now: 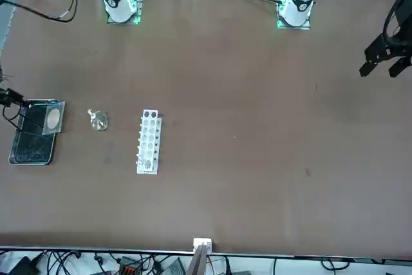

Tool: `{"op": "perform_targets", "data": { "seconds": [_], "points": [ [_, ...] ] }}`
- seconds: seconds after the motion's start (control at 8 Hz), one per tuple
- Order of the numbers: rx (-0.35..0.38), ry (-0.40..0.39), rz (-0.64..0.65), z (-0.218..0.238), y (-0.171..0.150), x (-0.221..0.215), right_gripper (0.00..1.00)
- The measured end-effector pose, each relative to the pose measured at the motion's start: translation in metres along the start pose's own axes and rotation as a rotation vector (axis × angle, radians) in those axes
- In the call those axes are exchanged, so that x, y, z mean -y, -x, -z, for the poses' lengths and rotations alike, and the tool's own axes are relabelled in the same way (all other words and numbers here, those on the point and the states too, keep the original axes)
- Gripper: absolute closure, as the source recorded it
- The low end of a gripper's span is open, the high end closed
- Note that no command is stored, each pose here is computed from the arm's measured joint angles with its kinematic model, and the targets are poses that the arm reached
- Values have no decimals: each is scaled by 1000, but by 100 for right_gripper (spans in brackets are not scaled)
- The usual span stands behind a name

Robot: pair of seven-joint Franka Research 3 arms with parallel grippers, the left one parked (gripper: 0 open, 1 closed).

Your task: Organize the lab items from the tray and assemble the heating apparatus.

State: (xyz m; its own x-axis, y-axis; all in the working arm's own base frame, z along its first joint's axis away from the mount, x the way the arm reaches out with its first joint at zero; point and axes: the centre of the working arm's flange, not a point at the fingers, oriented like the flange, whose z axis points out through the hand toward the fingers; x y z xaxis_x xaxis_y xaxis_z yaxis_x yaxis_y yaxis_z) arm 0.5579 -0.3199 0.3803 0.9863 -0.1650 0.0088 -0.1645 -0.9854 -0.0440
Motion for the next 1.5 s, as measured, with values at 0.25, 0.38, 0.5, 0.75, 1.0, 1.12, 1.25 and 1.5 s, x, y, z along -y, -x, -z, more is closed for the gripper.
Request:
{"op": "perform_targets", "data": {
  "seconds": [0.25, 0.38, 0.5, 0.75, 1.0, 1.12, 1.25, 1.5],
  "points": [
    [-17, -55, -108, -23, -7, -44, 19],
    [-16, -68, -135, -34, -8, -53, 20],
    [-12, -72, -151, -40, -8, -60, 22],
    [2, -76, -173, -50, -2, -71, 23],
    [9, -90, -207, -60, 4, -84, 24],
    [8, -106, -228, -65, 6, -89, 24],
    [7, -122, -246, -70, 8, -92, 25],
    [-7, -153, -282, -75, 9, -95, 27]
  ]
}}
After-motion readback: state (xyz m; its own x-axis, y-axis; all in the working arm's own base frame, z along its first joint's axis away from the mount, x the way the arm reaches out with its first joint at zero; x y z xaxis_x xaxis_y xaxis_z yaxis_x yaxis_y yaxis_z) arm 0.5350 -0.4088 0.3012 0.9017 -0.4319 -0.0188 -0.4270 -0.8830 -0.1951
